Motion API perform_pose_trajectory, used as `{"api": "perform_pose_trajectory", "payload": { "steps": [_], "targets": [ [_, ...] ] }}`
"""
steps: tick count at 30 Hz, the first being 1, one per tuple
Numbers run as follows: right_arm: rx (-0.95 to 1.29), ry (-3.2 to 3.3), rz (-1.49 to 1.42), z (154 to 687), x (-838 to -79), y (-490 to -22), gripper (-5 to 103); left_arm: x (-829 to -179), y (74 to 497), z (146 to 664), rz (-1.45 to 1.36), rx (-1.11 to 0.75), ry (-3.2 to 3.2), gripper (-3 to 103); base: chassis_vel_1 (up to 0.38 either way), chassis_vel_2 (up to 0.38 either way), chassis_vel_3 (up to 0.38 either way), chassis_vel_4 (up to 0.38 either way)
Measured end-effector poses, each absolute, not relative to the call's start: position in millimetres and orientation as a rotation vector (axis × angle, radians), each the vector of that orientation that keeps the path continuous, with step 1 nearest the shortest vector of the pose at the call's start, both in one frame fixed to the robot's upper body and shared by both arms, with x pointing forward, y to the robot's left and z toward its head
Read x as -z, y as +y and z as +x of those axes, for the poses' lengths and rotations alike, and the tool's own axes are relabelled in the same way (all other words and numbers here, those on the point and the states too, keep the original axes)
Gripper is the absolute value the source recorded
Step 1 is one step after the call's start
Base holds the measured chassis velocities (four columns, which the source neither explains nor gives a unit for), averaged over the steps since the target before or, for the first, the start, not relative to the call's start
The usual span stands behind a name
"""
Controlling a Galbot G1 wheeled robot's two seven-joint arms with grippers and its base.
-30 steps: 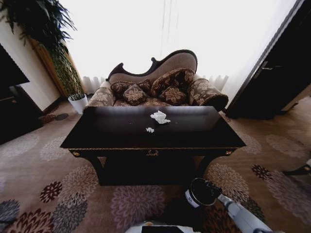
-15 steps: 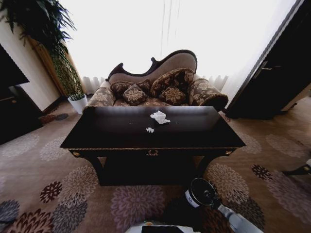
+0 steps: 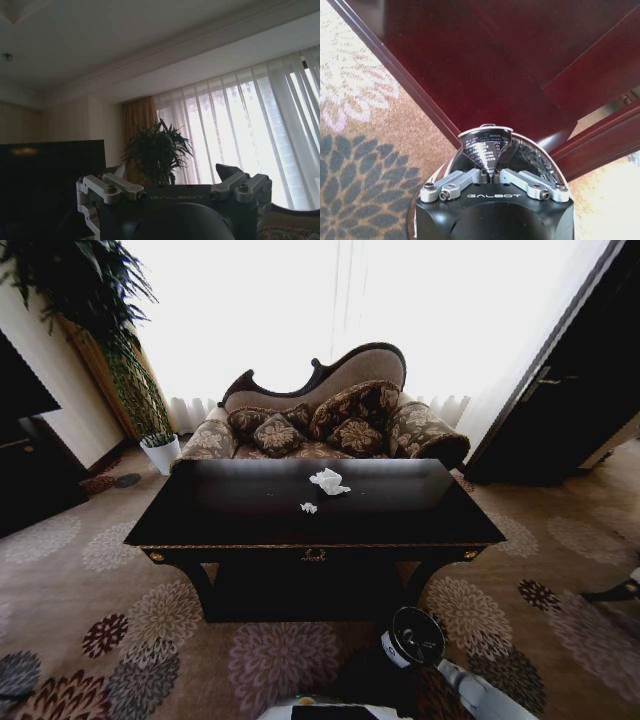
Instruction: Move to the front of the table and place the trash on the table into the trash bin.
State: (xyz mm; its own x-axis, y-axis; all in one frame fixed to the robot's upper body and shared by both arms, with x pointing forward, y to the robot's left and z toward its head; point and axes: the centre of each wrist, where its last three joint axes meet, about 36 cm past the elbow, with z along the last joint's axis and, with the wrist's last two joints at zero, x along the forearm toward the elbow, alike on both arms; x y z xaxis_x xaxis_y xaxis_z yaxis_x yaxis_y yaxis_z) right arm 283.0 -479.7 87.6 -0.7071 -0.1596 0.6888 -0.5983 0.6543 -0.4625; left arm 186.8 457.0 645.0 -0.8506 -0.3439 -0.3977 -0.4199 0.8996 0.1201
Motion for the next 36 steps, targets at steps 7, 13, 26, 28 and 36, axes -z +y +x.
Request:
{"api": "perform_pose_trajectory", "payload": {
  "steps": [7,13,26,28,36],
  "targets": [
    [-0.933,-2.277,0.561,292.4,-88.2,-476.5,0,-642.8,460.9,189.1,-0.569,-0.276,2.69,100,0.0,0.0,0.0,0.0],
    [-0.914,-2.3,0.531,297.2,-89.1,-471.7,-1,-638.8,459.8,194.2,-0.56,-0.266,2.692,100,0.0,0.0,0.0,0.0],
    [-0.885,-2.33,0.536,303.3,-90.7,-466.6,42,-634.8,461.0,197.7,-0.562,-0.265,2.7,100,0.0,0.0,0.0,0.0],
    [-0.87,-2.346,0.529,302.8,-91.8,-465.5,48,-634.3,460.8,198.0,-0.561,-0.263,2.701,100,0.0,0.0,0.0,0.0],
    [-0.769,-2.434,0.495,272.1,-104.6,-446.4,82,-629.4,461.2,201.6,-0.564,-0.249,2.692,100,0.0,0.0,0.0,0.0]
  ]
}}
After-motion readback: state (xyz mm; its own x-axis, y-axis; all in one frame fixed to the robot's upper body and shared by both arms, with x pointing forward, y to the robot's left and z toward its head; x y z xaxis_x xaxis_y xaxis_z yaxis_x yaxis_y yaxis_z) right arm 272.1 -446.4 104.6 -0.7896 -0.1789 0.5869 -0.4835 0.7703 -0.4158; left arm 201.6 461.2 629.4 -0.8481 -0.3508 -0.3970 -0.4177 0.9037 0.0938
